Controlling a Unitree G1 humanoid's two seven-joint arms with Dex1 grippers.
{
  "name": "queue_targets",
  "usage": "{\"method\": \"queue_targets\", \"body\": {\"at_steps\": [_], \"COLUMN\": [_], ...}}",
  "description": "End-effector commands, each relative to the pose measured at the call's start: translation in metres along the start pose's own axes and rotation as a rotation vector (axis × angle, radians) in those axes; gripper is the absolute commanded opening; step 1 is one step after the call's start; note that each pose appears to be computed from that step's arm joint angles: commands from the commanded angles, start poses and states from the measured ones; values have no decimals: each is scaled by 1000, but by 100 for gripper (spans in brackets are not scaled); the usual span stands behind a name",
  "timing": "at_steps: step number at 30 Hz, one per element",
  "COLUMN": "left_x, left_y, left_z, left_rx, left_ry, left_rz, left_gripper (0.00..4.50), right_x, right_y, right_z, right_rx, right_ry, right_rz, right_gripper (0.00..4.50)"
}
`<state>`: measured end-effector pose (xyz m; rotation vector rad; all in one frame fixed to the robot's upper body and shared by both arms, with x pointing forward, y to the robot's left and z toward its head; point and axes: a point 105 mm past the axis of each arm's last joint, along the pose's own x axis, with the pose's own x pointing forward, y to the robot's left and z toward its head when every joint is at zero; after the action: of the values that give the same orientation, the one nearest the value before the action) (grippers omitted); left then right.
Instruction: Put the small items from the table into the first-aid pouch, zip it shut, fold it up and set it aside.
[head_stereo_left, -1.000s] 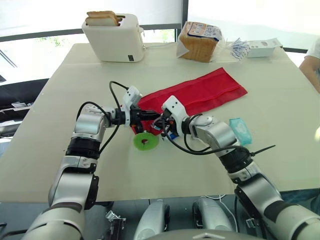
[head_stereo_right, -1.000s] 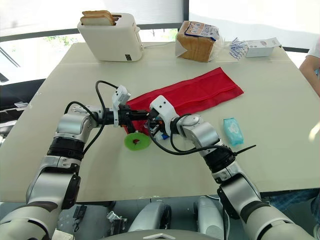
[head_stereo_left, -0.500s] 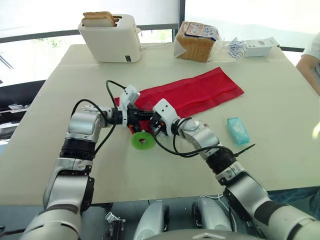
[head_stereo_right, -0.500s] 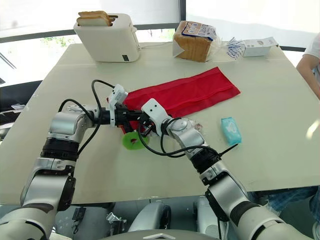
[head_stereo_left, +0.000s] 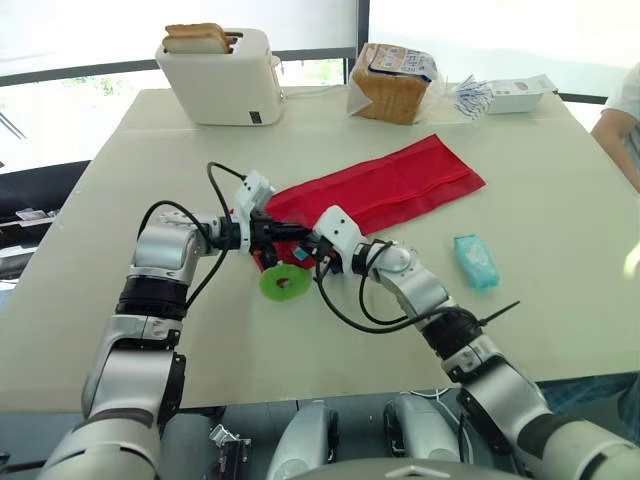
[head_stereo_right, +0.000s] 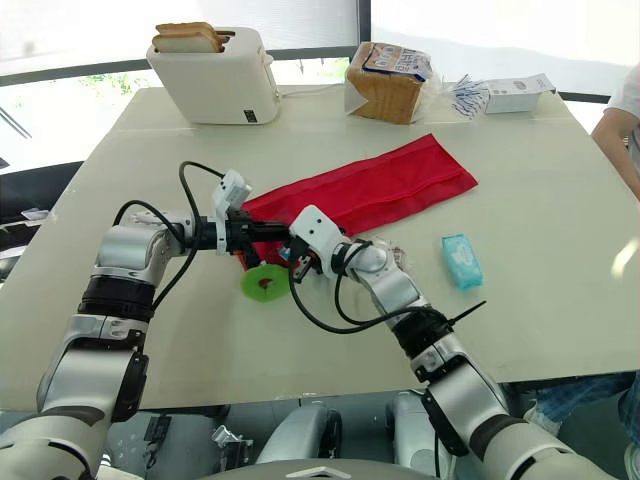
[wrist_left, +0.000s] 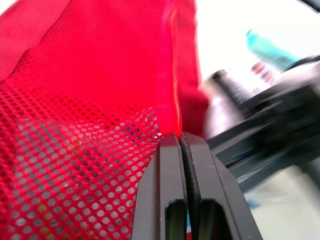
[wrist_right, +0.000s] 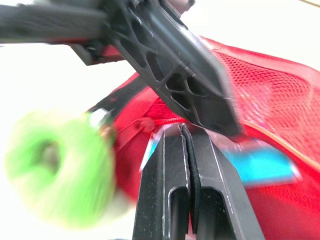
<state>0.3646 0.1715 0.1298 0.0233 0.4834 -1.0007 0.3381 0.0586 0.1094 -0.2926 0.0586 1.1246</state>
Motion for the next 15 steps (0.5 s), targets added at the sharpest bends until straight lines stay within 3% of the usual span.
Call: {"method": "queue_targets", "body": {"at_steps": [1,7,15], "left_x": [-3,-3,-3], "left_y": [0,-3,-6], "left_z": [8,14,14], "left_rx": [37,19,10], "left_ry": [-13,-28,-23], "left_rz": [-1,-31,-47], "left_gripper": [0,0,0], "right_x": [-5,3,27], "right_y": [0,-4,-2], "right_z": [8,-9,-1], "right_rx": [-93,-170,-205], "right_ry": [30,142,125], "right_rz": [-6,-19,-14], "right_gripper": [5,5,5]}}
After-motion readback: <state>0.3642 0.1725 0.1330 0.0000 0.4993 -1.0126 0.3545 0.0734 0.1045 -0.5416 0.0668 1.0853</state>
